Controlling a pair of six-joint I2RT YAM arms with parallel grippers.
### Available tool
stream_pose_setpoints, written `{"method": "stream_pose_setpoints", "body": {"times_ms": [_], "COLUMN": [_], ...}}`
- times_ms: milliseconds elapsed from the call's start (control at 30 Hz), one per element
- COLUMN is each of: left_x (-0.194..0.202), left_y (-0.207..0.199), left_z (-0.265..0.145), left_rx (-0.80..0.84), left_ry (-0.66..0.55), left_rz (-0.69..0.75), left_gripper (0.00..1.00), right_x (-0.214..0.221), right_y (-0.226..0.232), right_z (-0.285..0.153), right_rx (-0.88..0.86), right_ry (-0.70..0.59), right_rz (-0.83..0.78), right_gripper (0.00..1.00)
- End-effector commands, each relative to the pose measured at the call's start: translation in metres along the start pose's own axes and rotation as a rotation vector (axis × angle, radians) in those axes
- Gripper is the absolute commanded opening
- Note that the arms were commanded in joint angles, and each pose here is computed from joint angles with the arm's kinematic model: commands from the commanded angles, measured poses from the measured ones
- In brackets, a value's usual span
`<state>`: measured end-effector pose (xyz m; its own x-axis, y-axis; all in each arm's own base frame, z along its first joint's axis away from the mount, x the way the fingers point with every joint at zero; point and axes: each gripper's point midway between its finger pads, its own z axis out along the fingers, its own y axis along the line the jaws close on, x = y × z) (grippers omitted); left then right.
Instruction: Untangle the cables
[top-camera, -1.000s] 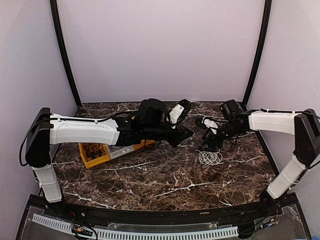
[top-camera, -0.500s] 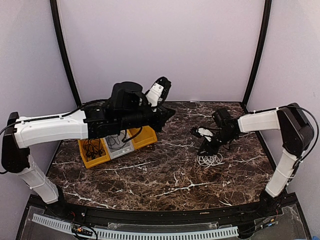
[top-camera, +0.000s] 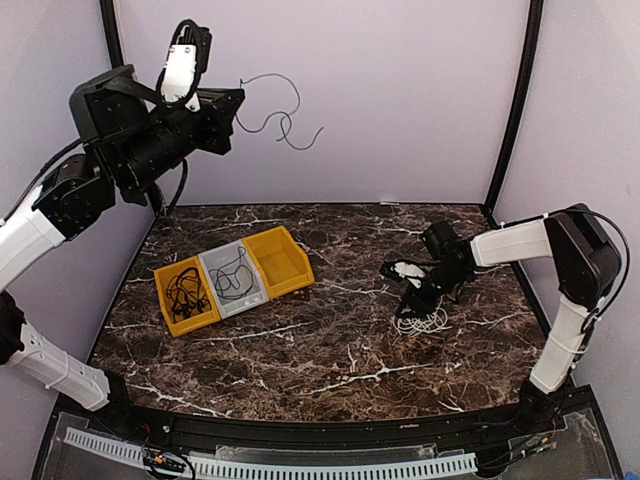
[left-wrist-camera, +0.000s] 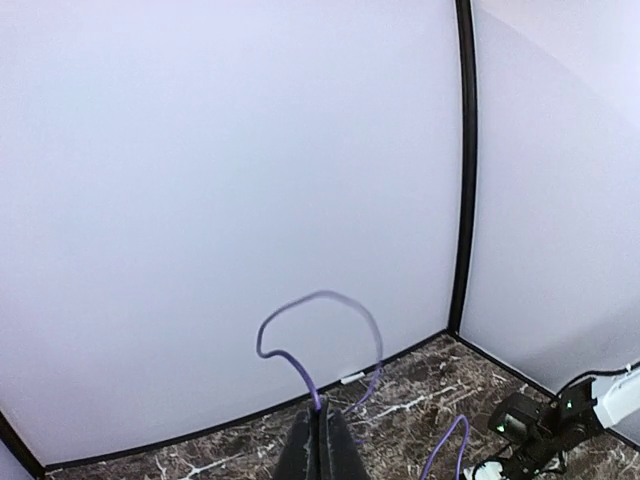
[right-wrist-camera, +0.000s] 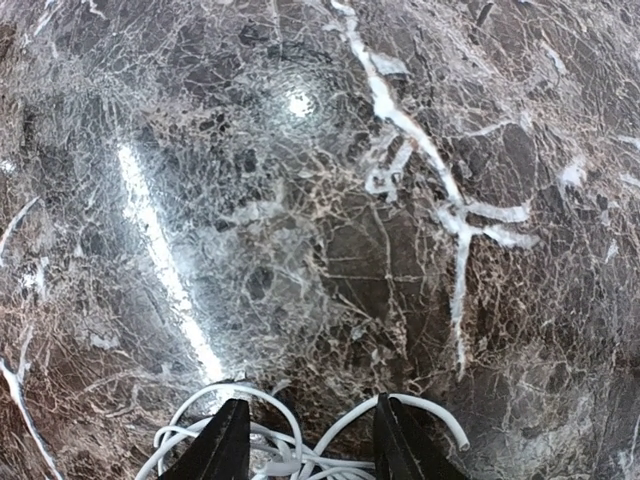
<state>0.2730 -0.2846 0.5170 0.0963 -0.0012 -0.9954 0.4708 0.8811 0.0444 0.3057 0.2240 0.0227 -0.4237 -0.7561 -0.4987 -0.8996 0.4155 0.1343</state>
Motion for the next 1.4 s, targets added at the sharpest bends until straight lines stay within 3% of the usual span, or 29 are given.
{"method": "stream_pose_setpoints", "body": {"times_ms": [0,133,333,633,733,867,1033,1367], "left_x": [-0.005,0.024,0.099,0.180,0.202,0.225,0.257,0.335], "left_y": [0.028,0.029,0.033,0.062,0.073,0.085,0.098,0.127], "left_z": [-0.010,-0.006,0.005,0.008,0.007,0.005,0.004,0.006], "left_rx": [-0.113,-0.117,-0.101,-0.152,-0.190,-0.222,-0.265,-0.346], "left_ry": [0.045,0.128,0.319,0.505,0.545,0.593,0.643,0.758], "left_rz": [0.079,0.068,0.036,-0.028,-0.059,-0.130,-0.179,-0.215], "left_gripper": [0.00,0.00,0.00,0.00,0.00,0.00,0.00,0.00], "right_x": [0.003,-0.018,-0.054,-0.056,-0.041,-0.015,-0.019,-0.019], "right_y": [0.001,0.004,0.012,0.002,0.000,-0.006,-0.005,-0.004], "right_z": [-0.004,-0.028,-0.084,-0.141,-0.139,-0.120,-0.115,-0.113], "right_rx": [0.009,0.024,0.053,0.171,0.210,0.263,0.212,0.201], "right_ry": [0.029,-0.033,-0.184,-0.328,-0.370,-0.303,-0.293,-0.294], "right_rz": [0.001,-0.013,-0.072,-0.056,-0.052,-0.078,-0.059,-0.055], "right_gripper": [0.48,0.58,0.71,0.75,0.77,0.80,0.87,0.87]}}
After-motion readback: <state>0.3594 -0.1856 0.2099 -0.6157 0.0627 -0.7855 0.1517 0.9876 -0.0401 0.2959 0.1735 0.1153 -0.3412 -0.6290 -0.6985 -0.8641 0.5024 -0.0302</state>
